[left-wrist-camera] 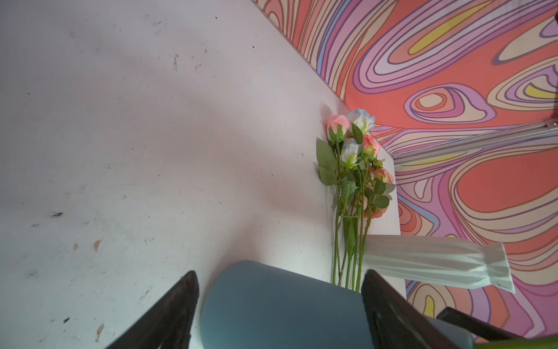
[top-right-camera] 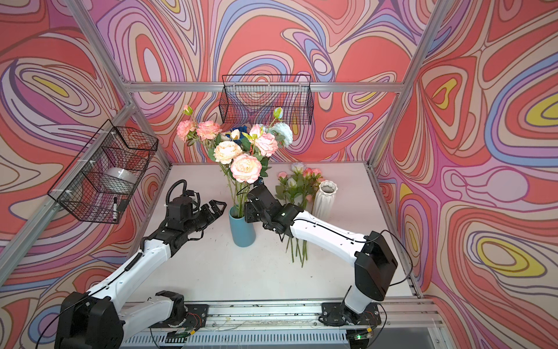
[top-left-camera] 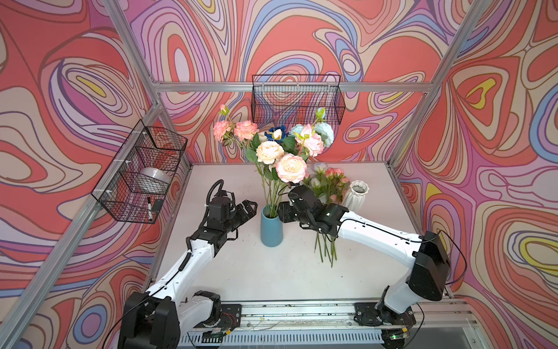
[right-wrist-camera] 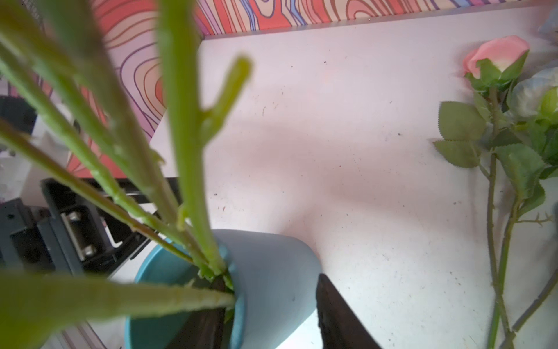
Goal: Arrange flowers in a vase
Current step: Move the vase to the top-center of the table.
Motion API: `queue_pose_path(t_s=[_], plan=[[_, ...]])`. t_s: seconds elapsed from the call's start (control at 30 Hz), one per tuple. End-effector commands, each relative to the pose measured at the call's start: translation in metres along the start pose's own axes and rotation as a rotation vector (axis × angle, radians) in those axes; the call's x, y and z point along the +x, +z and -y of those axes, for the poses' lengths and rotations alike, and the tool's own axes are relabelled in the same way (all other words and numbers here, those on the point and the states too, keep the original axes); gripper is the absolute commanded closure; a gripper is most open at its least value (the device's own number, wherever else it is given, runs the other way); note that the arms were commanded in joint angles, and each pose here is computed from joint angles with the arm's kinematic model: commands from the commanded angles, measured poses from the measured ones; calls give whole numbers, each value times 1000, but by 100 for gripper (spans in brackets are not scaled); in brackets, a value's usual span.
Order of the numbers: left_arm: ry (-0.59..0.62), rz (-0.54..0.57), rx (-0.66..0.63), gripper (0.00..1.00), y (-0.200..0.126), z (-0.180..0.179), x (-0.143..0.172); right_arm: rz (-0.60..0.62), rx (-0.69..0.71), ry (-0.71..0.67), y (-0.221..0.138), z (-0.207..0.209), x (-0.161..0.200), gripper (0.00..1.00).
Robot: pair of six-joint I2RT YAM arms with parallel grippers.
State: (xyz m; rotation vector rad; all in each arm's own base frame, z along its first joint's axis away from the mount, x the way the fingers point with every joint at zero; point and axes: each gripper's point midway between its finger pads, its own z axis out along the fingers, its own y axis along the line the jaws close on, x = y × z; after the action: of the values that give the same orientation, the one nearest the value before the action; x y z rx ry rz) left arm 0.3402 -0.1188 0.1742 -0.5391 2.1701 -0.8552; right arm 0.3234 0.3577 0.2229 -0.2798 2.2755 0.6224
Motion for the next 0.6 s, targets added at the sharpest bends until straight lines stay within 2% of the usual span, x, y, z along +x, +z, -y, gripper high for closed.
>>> queue_pose_path(t_s=[0.0,0.23,0.37,0.57], plan=[[14,-2,37,13,3,14,0,-76,78,-34,5,12,15,57],[23,-10,55,13,5,21,1,-169,149,-119,14,9,26,62],[25,-11,54,13,4,22,1,-200,210,-146,22,18,33,71],[23,-9,59,13,2,24,0,-145,208,-169,27,17,27,91]])
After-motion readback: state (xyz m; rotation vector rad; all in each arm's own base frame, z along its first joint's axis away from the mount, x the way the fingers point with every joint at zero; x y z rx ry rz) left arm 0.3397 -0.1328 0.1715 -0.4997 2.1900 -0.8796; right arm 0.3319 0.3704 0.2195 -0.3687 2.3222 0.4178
